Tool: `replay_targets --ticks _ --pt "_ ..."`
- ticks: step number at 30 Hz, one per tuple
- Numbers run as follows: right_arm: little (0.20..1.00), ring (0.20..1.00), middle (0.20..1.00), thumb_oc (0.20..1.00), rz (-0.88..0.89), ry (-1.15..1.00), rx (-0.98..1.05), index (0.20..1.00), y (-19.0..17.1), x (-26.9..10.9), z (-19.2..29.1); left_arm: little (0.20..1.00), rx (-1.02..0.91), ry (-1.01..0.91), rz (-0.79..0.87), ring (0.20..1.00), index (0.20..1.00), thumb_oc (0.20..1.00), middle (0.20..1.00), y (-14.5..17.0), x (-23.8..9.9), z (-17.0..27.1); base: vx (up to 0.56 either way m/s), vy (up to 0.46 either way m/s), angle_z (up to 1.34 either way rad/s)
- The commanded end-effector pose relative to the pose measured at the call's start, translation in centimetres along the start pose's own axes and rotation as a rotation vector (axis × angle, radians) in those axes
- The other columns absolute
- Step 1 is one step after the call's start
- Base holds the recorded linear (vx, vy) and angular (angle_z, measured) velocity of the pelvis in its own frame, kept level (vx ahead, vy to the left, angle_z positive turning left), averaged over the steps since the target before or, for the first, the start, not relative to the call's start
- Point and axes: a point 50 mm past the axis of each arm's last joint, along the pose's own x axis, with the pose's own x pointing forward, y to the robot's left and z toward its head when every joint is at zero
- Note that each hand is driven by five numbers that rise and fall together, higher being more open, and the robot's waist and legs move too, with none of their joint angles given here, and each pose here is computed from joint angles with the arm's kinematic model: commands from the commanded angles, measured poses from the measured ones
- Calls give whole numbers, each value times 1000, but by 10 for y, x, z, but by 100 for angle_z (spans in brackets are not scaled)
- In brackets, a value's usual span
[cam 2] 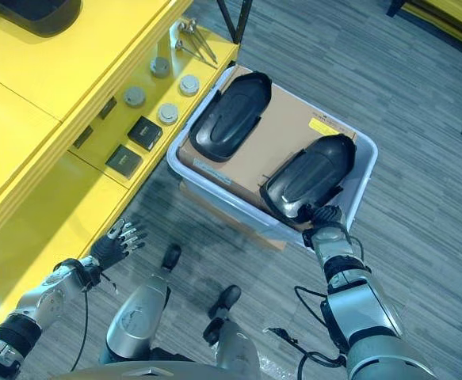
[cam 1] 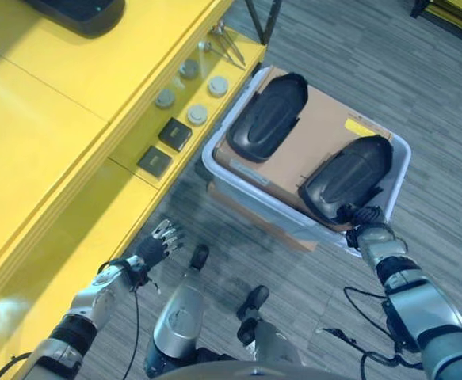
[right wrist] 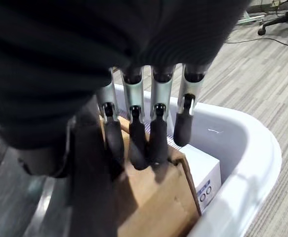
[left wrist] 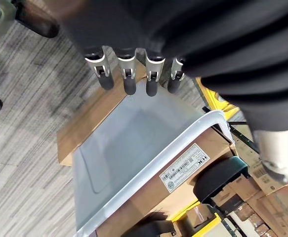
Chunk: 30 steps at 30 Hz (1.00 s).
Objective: Move parts from the plastic box to the shelf.
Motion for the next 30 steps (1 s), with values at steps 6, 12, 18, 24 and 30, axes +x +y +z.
replay_targets --ticks 6,12,18,24,30 --pt "1000 1000 1000 1000 -98 -49 14 1000 -30 5 4 1000 28 13 -62 1000 1000 1000 1000 -3 -7 -8 -1 0 1" --pt "1000 1000 1000 1000 -98 -27 36 1000 -31 5 -2 1000 13 23 -74 1000 1000 1000 1000 -2 -11 -11 0 0 0" --pt "1000 1000 1000 1000 -102 -13 52 1000 -31 4 -6 1000 16 32 -72 1000 1000 1000 1000 -2 -12 -12 0 0 0" --pt "1000 1000 1000 1000 -139 -34 59 1000 -34 3 0 1000 9 41 -58 1000 1000 1000 1000 2 -19 -15 10 6 0" --pt "1000 1000 1000 1000 -206 -18 83 1000 -51 -1 -6 1000 -13 79 -23 1000 1000 1000 1000 5 -35 -29 99 30 -1"
